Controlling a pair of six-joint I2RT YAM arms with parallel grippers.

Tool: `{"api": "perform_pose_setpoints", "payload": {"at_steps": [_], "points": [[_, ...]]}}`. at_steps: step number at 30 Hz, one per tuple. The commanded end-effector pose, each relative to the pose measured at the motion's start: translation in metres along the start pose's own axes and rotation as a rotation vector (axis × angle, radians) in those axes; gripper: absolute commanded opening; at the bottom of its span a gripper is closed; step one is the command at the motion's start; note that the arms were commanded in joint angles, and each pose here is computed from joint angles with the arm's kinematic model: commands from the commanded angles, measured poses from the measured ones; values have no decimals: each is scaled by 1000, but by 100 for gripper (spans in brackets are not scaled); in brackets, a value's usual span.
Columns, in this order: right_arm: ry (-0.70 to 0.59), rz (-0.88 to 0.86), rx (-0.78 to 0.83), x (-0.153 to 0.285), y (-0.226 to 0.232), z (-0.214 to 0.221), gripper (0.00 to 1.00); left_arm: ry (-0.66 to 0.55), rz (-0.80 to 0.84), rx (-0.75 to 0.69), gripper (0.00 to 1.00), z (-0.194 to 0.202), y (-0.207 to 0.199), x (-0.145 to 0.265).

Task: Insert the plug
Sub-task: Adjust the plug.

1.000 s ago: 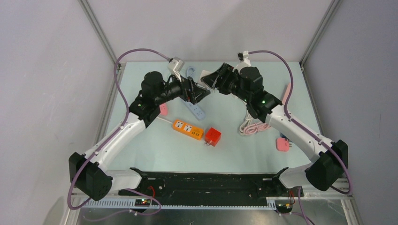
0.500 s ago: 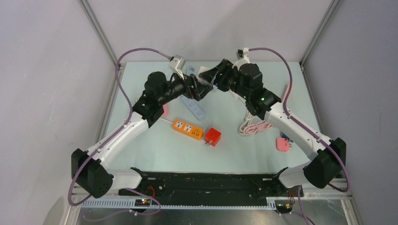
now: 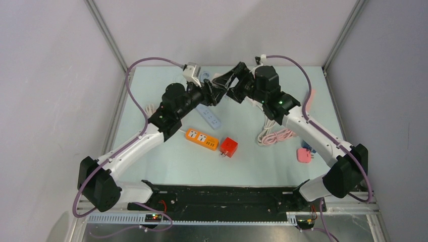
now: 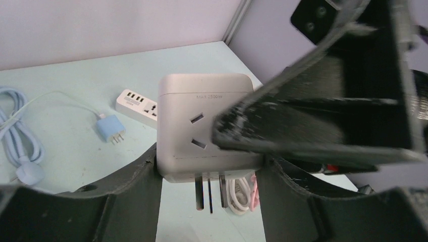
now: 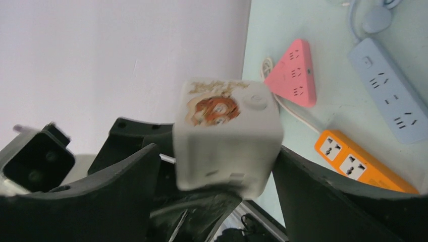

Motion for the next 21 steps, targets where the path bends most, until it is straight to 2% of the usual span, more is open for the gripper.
{"api": "perform_pose_setpoints", "payload": {"at_steps": [1,2,8,11,12,16,21], "points": [[57,-113,70,20,35,-3,91,-83,-17,8,1,-21,1,3],[54,-114,84,22,36,-5,97,-86,-6,7,0,-23,-1,5],[53,-182,312,44,33,-20,99,-39,140,24,0,-26,-7,22],[139,-273,458,56,31,-23,99,-11,242,55,0,-31,-5,32],[158,-293,489,59,31,-23,99,21,327,48,0,-30,-10,37],[271,-407,666,73,30,-16,99,103,502,32,0,-33,-18,54],[399,-517,712,77,31,-4,99,170,676,42,0,-36,-31,69]]}}
Point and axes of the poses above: each gripper's point midway between its finger pads, its own x axis back along the fingers, its own y axis along the line the jaws close on, z = x × y, the point moved 8 cm from there along x, back along the fingers, and after that the axes turned 7 degrees about -x, right-handed, at the moved point
